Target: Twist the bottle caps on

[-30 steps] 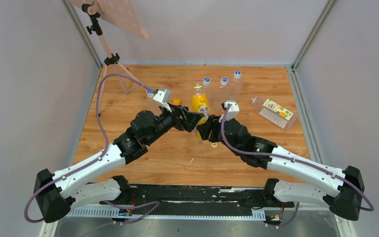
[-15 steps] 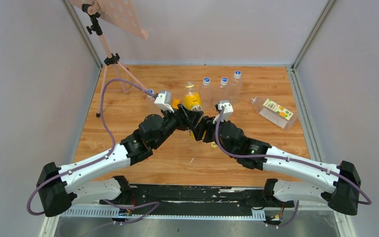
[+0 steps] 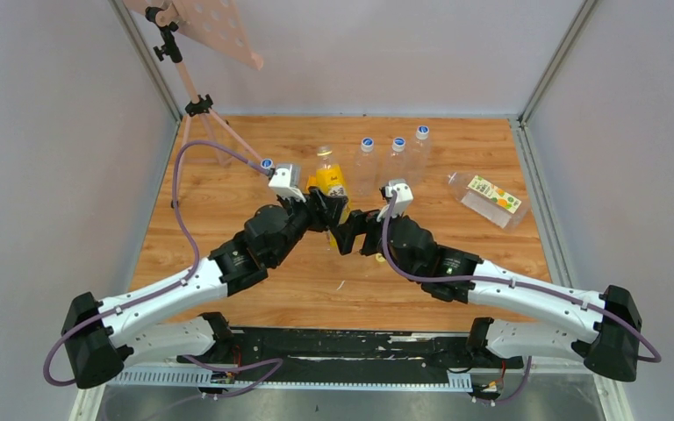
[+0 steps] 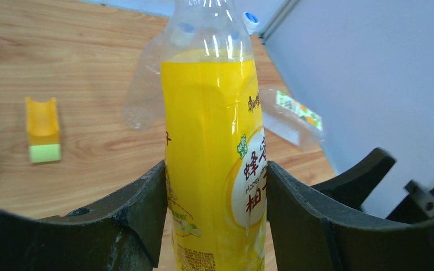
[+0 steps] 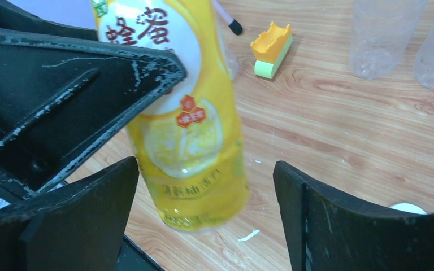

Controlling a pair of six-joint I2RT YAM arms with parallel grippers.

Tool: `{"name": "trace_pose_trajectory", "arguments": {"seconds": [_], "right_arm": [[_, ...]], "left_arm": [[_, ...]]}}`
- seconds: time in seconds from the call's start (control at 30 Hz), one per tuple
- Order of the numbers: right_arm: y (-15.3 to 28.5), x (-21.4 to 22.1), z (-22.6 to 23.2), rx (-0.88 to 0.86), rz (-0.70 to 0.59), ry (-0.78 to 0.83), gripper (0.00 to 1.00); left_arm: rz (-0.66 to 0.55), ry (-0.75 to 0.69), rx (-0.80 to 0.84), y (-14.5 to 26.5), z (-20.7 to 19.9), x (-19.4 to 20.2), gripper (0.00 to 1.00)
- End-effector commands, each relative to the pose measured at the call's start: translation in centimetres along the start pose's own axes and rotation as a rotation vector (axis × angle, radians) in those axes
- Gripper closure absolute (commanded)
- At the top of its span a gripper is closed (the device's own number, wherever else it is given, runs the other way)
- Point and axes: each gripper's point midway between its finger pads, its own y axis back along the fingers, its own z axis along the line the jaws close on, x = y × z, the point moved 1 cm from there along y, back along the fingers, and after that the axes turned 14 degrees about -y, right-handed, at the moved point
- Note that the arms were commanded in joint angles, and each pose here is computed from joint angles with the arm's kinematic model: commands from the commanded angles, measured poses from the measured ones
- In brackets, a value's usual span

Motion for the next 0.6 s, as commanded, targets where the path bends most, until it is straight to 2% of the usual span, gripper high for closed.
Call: {"name": "trace_pose_trajectory", "arguments": {"seconds": [0.0,0.2,0.33,0.47,0.57], "right_arm": [[0.6,-1.6,0.9,0.01,-0.009,0.009,0.08],[2.3,0.3,-1.2,0.086,0.13,0.087,0.06],[2.9,1.7,-3.1,0.146,0.237,0.097,0.06],[2.4,2.9,-6.5,0.301,0.359,0.047,0.09],[1.5,4.5,-8.5,0.374,0.438,0.022,0.12]], "left_arm": [[-0.025,-0.196,-0.087,1.4,2.8,-1.3,0.44],[0.003,-0.33,-0.129,3.2,6.2,-1.3,0.46],[0.034,-0.439,-0.069,4.3,6.9,-1.1,0.47],[0.067,-0.602,0.097,5.6,5.4,-0.7,0.48],[0.047,-0.633,0.135,6.6,5.0,-1.3,0.51]]}}
